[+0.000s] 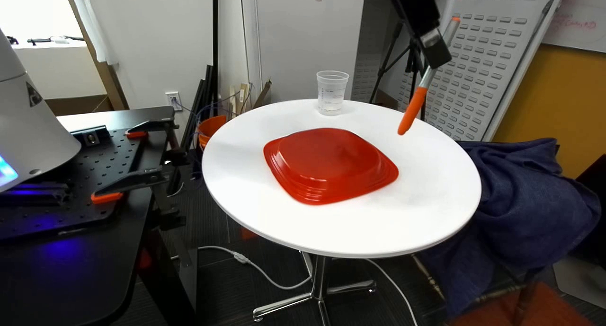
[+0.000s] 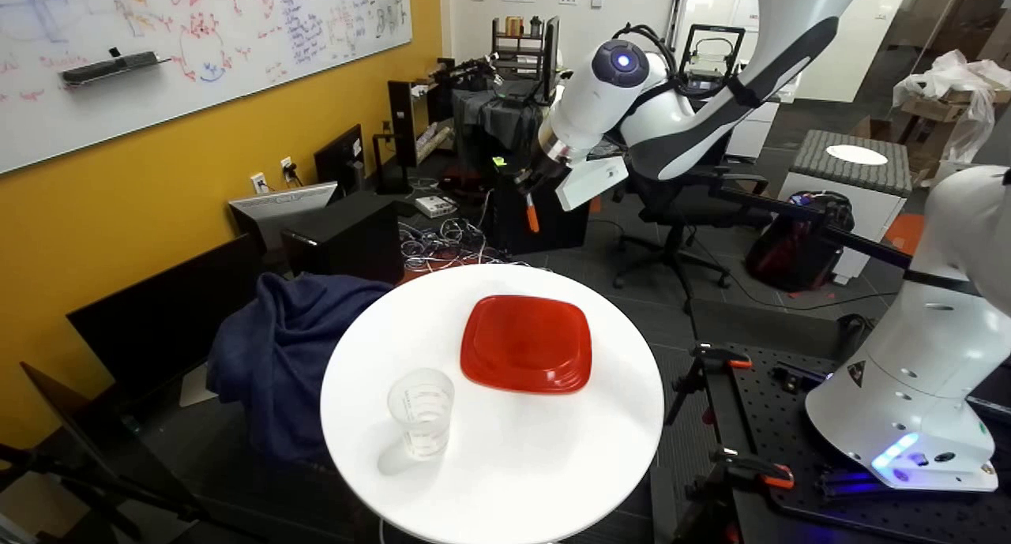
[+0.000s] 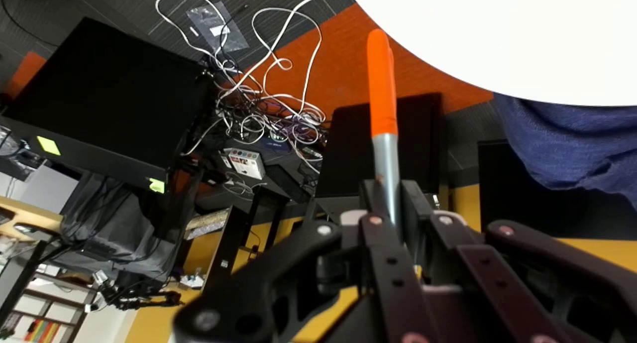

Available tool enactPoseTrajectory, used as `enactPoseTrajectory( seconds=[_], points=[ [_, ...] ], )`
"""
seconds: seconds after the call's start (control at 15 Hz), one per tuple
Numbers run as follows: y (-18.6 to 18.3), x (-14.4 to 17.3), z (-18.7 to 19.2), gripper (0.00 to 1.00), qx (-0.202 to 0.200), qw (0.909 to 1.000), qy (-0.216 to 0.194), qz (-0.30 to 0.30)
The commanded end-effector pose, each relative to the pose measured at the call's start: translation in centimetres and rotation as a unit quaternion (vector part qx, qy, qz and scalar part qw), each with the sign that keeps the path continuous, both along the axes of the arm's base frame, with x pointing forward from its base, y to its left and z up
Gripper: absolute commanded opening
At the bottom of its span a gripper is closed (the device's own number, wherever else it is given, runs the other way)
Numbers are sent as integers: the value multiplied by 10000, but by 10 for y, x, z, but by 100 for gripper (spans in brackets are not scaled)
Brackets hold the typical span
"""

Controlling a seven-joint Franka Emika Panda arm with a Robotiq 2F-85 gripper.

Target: Take the pen out of the cup and put it on the table

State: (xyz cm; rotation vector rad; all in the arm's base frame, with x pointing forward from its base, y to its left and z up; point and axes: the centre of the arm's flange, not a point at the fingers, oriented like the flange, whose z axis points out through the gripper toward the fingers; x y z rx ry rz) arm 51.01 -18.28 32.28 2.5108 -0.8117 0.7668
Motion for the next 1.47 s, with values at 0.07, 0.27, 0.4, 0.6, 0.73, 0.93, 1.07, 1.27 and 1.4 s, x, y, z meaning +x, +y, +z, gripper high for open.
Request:
enactPoseTrajectory(
  seconds=[0.07, 0.27, 0.4, 0.6, 0.73, 0.93, 1.07, 1.27, 1.4],
  points=[
    [-6, 10, -5, 3, 294, 9976, 579, 222],
    [-7, 13, -9, 3, 417, 9947, 898, 264],
    [-11, 15, -10, 3, 480, 9918, 1145, 300],
    [-23, 19, -9, 3, 528, 9865, 1512, 330],
    [-30, 24, -9, 3, 489, 9831, 1702, 470],
    [-34, 35, -13, 3, 449, 9790, 1865, 694],
    [-32, 42, -22, 3, 478, 9761, 1935, 869],
    [-27, 47, -39, 3, 548, 9710, 2077, 1051],
    [-24, 49, -51, 3, 585, 9666, 2241, 1100]
  ],
)
